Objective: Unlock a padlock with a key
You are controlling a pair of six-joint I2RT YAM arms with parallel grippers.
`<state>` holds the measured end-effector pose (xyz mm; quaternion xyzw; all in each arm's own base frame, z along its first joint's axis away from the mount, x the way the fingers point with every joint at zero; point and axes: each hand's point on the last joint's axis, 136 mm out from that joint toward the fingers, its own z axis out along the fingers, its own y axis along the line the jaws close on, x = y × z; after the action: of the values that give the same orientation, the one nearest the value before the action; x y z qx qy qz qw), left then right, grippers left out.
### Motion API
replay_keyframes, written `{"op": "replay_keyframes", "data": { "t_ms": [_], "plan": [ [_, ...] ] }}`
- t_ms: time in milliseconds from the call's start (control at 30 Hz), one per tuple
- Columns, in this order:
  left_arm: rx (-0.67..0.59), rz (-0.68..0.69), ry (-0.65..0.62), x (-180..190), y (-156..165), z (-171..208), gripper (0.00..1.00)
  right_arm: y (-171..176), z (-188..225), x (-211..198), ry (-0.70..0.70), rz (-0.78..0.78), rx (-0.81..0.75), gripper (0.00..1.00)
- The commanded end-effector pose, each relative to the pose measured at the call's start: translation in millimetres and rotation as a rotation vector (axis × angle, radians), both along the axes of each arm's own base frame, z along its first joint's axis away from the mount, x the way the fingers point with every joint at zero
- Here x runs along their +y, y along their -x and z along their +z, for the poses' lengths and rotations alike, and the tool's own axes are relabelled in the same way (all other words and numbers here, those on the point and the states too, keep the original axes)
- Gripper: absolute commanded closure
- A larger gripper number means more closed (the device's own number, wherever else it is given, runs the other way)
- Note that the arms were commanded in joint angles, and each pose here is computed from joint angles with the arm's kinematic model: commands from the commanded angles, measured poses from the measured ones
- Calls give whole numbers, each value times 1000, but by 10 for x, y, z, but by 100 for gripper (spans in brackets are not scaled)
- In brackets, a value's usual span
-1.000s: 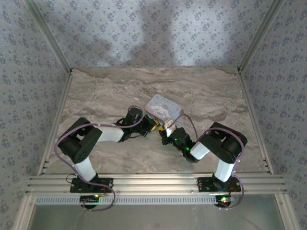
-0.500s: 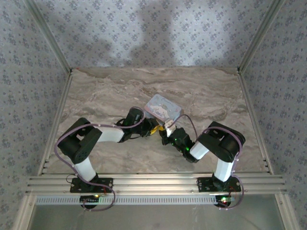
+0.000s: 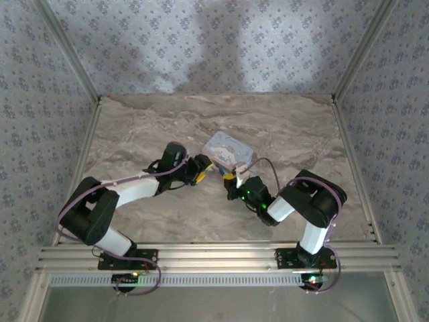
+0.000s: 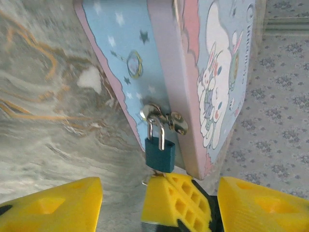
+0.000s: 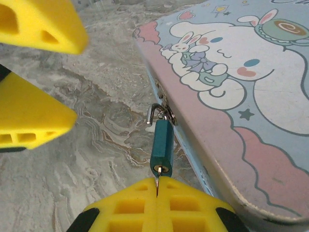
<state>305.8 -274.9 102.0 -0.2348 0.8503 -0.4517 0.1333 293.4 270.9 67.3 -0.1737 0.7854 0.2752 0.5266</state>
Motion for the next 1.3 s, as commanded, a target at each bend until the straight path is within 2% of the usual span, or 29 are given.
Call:
{"op": "replay_keyframes", "data": {
  "t_ms": [0,133,300,667,867,1267],
  "plan": [
    [-43,-3,-77,212,-72,94,32,-3,85,-30,-99,-21,59,100],
    [-97,-25,-157,386,-244,224,26,-8,67,-22,-157,-23,134,100],
    [-140,-94,-222,486,-517,264,24,-23,64,-52,-234,-46,204,100],
    [-185,-319,-269,136,-1202,273,23,-18,-57,-96,-290,-88,315,100],
    [-165,-430,-267,-108,-1364,134,17,-27,-83,-113,-287,-98,326,100],
    [-121,-480,-288,-305,-1542,-182,15,-17,-149,-106,-292,-105,373,100]
  ]
}}
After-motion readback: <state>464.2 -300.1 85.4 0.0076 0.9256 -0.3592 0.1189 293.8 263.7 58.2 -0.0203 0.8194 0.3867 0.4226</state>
